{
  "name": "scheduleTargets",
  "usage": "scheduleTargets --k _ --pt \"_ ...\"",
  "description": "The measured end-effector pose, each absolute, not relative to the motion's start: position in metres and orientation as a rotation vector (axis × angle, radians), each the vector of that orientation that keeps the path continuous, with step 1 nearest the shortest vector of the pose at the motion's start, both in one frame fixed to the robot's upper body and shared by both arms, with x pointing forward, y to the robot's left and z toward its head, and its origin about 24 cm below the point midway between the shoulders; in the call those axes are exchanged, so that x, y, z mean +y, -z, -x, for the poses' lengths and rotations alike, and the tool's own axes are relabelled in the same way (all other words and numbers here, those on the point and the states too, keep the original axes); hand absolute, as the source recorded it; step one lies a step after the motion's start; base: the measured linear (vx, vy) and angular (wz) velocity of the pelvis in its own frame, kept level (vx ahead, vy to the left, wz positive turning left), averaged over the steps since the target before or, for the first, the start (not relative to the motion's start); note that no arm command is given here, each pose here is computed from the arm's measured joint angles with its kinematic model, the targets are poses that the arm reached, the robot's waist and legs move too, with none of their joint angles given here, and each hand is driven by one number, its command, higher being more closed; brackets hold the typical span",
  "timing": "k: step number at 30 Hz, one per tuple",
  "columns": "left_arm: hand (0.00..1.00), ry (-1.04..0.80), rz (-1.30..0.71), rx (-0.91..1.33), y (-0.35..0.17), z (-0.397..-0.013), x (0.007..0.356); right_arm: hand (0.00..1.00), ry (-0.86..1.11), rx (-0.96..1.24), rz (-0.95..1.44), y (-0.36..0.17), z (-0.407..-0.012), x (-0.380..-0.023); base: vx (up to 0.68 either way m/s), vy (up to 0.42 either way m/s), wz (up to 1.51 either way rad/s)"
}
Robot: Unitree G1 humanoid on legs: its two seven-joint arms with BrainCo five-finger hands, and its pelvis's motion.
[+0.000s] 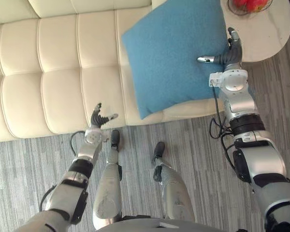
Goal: Pick up cushions and gather them together orderly.
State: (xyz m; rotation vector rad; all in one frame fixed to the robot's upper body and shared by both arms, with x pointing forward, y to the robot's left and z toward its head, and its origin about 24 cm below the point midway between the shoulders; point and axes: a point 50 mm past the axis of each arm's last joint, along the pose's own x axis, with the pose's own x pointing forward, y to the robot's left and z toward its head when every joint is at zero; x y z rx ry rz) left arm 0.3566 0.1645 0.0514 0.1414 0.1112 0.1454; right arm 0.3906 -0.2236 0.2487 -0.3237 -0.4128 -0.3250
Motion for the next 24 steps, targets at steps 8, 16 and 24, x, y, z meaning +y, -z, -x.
scheduleTargets --k 8,16,24 --pt "0.00 -0.129 -0.145 -0.030 -0.122 -0.397 0.149 0.00 0.238 -0.611 0.275 -0.285 -0.379 -0.187 -0.03 -0.074 -0.09" --pt "1.00 -0.019 -0.034 -0.125 -0.165 -0.407 0.101 1.00 0.115 -0.791 0.056 -0.299 -0.348 -0.151 0.08 -0.063 -0.10" --pt "1.00 -0.007 0.106 -0.164 -0.181 -0.403 0.095 1.00 0.066 -0.867 -0.180 -0.307 -0.331 -0.140 0.05 -0.041 0.05"
